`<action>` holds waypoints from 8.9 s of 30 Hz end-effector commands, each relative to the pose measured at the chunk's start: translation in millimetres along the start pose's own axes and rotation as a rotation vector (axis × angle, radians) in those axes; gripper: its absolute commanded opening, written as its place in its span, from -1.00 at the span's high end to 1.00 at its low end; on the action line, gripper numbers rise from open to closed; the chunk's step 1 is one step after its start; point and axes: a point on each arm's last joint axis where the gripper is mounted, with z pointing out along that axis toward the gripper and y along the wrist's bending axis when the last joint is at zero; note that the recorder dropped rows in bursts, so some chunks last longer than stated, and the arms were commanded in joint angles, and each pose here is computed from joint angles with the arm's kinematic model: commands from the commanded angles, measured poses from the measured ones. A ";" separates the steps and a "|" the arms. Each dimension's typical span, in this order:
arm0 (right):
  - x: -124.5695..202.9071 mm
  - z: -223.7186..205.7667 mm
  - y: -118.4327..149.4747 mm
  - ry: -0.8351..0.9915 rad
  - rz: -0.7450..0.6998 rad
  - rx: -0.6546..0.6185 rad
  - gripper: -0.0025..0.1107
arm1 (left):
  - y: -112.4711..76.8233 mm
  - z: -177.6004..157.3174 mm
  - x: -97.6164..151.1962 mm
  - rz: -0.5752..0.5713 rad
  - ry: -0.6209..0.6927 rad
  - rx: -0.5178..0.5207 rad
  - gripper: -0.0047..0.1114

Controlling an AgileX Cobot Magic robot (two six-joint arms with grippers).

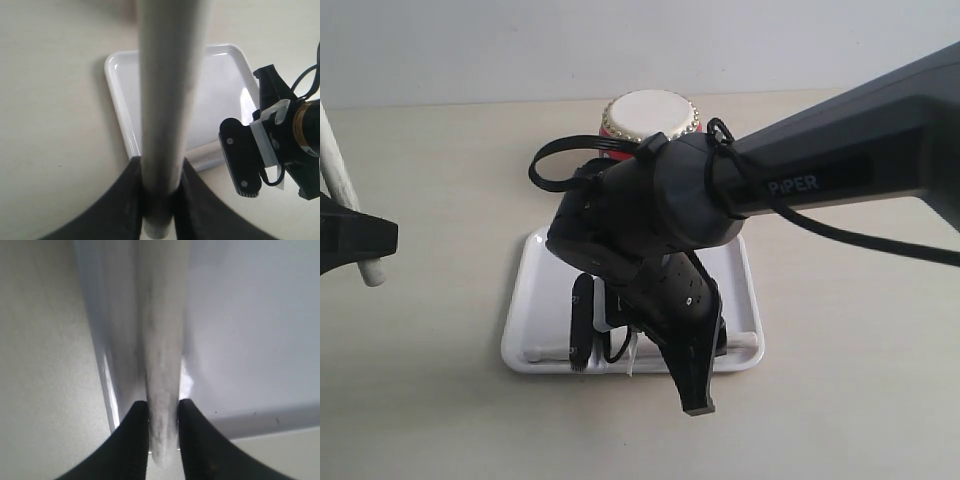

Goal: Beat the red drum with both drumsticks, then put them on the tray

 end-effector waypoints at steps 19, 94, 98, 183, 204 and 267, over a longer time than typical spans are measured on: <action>65.2 -101.1 -3.0 -0.263 0.375 0.034 0.48 | -2.6 28.4 0.4 -0.034 0.077 0.140 0.92; 127.7 -121.3 -90.8 -0.792 0.881 -0.089 0.96 | 25.2 30.3 -31.7 -0.158 -0.200 0.495 0.92; 71.7 -96.1 -63.4 -0.573 0.557 -0.093 0.96 | 36.0 23.9 -34.2 -0.182 -0.240 0.447 0.92; 245.2 -120.6 100.2 -1.117 0.980 0.191 0.96 | 20.3 -68.9 37.9 -0.161 -0.799 -0.109 0.92; 244.6 -120.9 100.5 -1.122 0.982 0.182 0.96 | 13.1 -70.0 110.2 0.192 -0.943 -0.229 0.92; 244.2 -120.6 101.1 -1.122 0.987 0.169 0.96 | 45.7 -58.8 125.0 0.099 -0.873 -0.506 0.92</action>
